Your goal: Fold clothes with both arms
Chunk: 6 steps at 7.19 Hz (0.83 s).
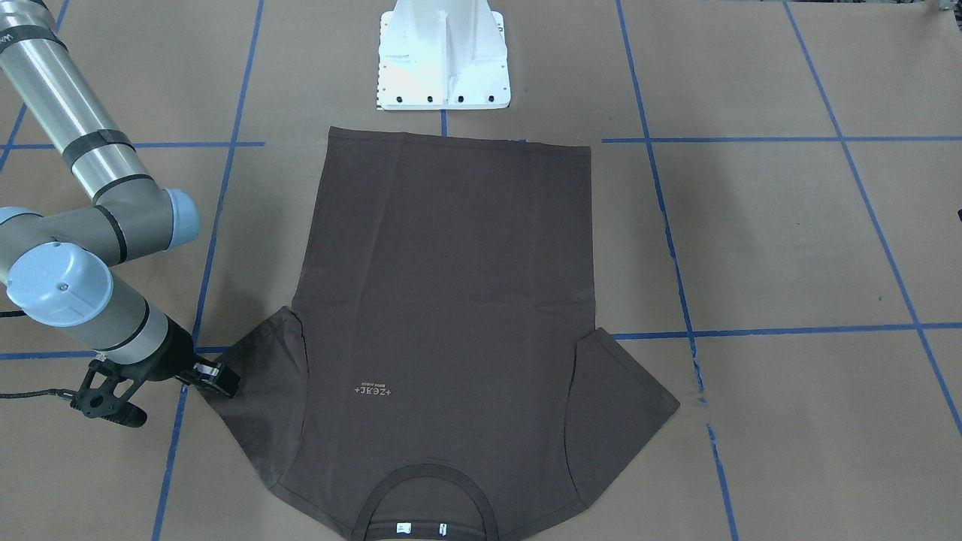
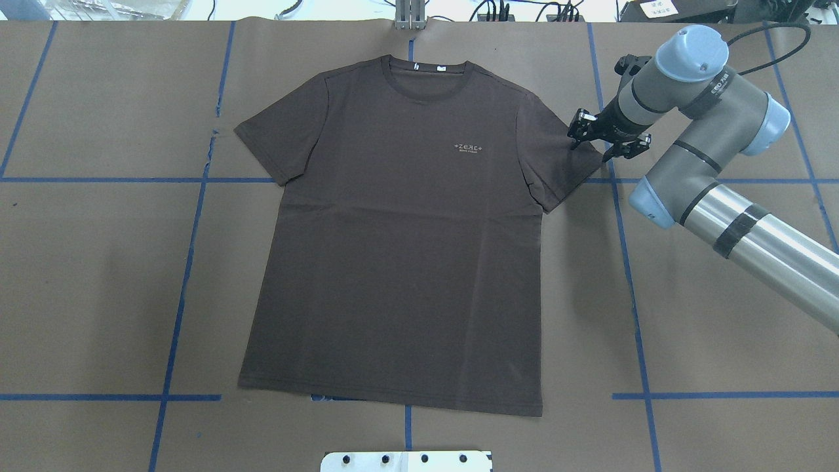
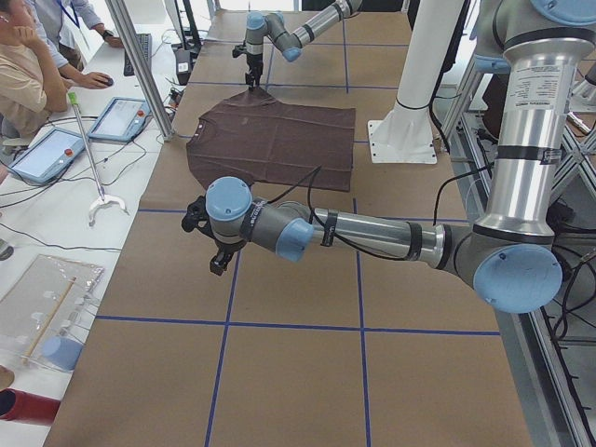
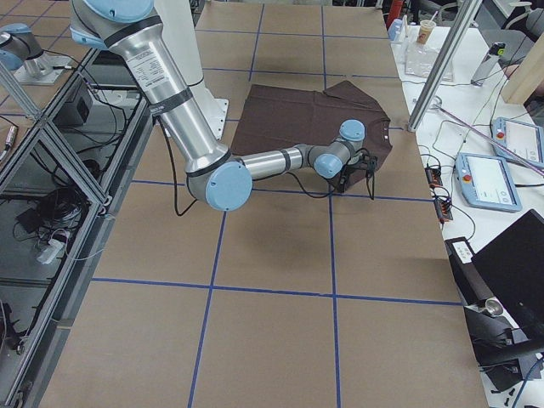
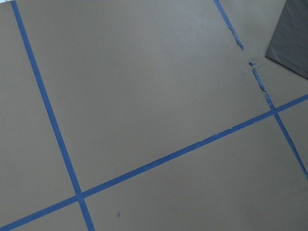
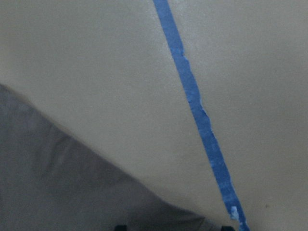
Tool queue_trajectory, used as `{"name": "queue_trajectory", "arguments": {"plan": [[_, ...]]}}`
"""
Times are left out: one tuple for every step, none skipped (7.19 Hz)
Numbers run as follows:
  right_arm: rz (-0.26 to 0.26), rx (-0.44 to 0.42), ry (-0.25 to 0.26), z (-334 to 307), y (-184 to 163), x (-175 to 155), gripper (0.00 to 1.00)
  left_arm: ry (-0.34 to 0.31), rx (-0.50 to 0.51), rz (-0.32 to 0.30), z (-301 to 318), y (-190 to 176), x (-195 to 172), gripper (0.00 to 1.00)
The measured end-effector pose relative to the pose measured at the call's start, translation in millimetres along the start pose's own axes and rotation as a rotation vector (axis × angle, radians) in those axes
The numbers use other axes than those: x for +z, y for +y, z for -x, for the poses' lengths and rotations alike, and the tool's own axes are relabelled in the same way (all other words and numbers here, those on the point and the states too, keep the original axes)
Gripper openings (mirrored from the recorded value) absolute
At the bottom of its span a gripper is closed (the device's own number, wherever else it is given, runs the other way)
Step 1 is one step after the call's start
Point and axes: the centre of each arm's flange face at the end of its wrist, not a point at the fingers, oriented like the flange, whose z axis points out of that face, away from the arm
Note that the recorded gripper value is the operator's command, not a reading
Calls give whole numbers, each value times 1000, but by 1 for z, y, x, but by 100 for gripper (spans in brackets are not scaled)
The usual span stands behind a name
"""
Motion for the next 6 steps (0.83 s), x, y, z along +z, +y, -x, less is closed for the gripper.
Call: {"name": "queue_trajectory", "arguments": {"plan": [[0, 9, 0, -1, -2, -2, 70, 0, -1, 0, 0, 0, 0, 100], [0, 17, 0, -3, -4, -4, 70, 1, -1, 1, 0, 0, 1, 100], [0, 22, 0, -5, -6, -5, 66, 1, -2, 2, 1, 0, 1, 100], [0, 26, 3, -9, -7, -4, 60, 1, -3, 3, 1, 1, 1, 100], [1, 29, 7, -14, -7, -3, 32, 1, -5, 4, 2, 1, 2, 100], [2, 32, 10, -17, -6, -1, 0, 1, -6, 5, 3, 2, 2, 100]]}}
